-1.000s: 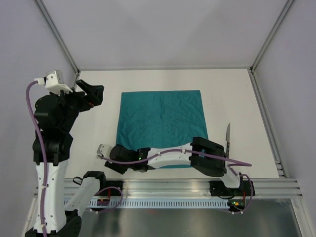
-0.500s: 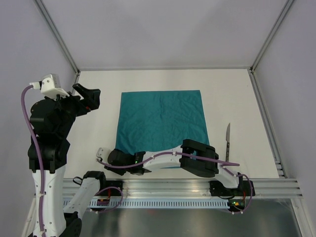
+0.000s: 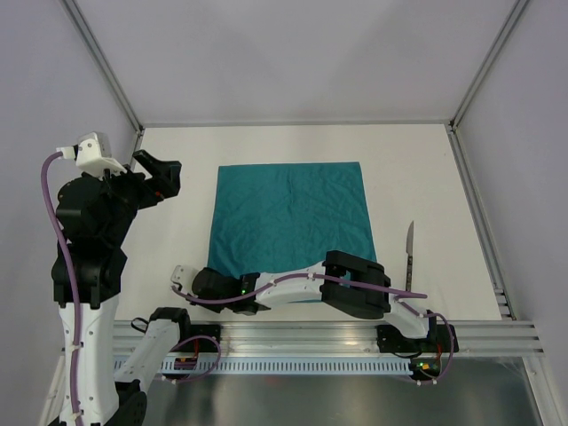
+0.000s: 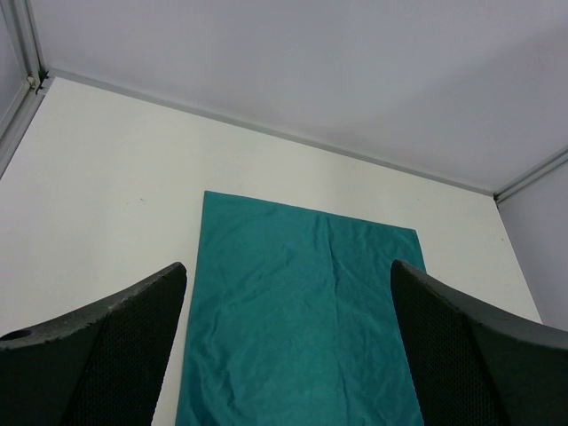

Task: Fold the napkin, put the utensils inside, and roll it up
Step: Fold the napkin

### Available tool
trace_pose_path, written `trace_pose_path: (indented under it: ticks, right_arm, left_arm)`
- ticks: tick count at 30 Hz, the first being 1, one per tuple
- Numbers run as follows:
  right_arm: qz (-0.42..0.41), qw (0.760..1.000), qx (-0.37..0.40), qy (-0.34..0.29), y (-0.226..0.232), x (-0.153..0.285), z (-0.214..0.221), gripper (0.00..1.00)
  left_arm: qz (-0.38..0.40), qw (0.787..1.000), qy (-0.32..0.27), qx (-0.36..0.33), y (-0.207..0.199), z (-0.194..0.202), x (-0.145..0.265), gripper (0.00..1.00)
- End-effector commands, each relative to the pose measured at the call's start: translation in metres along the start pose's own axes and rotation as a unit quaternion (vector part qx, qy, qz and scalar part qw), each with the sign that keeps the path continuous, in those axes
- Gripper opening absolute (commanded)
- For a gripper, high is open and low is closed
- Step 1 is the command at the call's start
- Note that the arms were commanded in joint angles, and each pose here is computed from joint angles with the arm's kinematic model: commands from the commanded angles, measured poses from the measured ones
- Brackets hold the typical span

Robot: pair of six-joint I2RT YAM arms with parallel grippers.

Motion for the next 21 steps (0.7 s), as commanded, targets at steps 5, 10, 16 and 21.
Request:
trace_pose_path:
  ticks: [5,10,16,21]
  right_arm:
    - [0.024,0.999,0.015,0.022,-0.009,-0.003,0.020,0.20]
    - [0.027,0.999,0.028,0.009,-0.011,0.002,0.008,0.11]
    - [0.028,0.999,0.031,-0.016,-0.013,0.019,-0.026,0.02]
    - [0.021,0.999,0.027,-0.035,-0.012,0.035,-0.053,0.01]
  left_arm:
    - [0.000,1.000,0.010,-0.017,0.003,0.004,-0.001,1.00]
    - [0.000,1.000,0.008,-0.016,0.002,0.004,-0.002,1.00]
    - [-0.003,1.000,0.003,-0.017,0.004,0.002,-0.001,1.00]
    - [-0.007,1.000,-0.004,-0.018,0.006,0.002,0.000,1.00]
Point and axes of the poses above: each gripper's point midway between its finger pads, its own x axis back along the fingers, its own y axis along the line the jaws close on, z = x × y, the point moved 2 cm from there along x, back along the fingers, and after that the axes turned 2 degrees about -x, right-handed, at the moved point
